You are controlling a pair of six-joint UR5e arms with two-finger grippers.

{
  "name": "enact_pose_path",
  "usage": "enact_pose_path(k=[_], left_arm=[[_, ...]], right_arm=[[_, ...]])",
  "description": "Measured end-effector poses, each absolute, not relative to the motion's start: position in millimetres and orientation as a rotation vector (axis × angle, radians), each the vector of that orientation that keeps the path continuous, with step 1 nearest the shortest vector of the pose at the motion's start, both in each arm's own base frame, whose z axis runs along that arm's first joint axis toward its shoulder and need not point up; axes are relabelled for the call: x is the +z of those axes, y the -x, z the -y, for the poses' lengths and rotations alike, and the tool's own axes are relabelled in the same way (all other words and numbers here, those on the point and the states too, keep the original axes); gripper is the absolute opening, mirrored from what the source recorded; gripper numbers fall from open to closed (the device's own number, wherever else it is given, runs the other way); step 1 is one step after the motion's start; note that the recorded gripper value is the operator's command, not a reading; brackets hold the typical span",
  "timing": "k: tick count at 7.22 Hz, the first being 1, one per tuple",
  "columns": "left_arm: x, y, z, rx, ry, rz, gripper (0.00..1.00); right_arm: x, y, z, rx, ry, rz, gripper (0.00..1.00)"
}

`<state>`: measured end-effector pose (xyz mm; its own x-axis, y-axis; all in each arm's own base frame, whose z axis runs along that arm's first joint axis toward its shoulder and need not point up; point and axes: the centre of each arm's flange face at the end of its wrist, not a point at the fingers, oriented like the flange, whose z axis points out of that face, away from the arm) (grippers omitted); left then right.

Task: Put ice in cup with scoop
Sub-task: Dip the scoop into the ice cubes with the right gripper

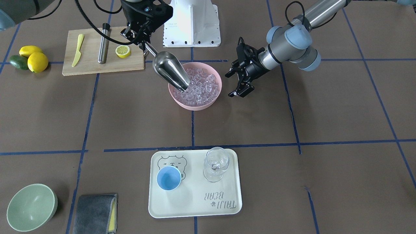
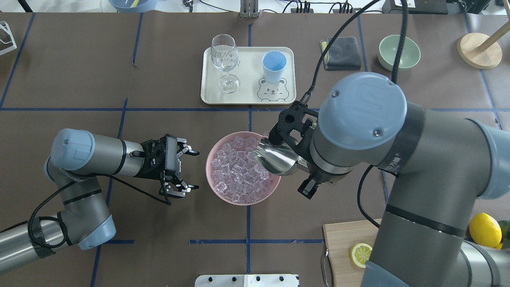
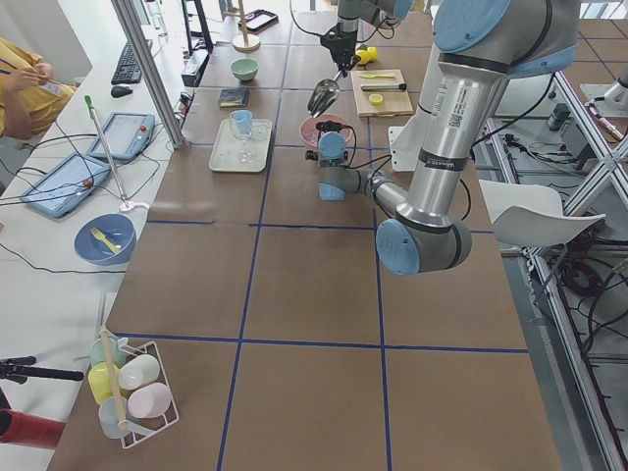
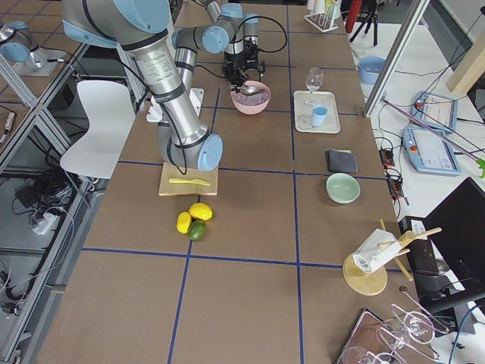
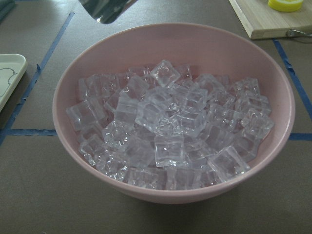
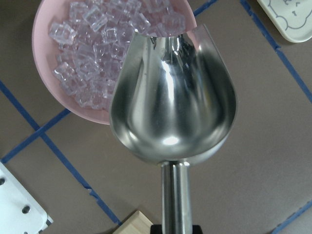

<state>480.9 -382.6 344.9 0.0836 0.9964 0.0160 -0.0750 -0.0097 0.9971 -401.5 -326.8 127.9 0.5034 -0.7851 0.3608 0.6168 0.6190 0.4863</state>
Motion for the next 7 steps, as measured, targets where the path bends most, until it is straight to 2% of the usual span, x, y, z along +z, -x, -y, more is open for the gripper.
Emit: enact_pose_path(k=[7], left_arm=[[352,-481,380,1.195,-1.192,-1.086,1.0]], right_arm=[[60,476,364,-1.06,0.001,0.336,0.0]])
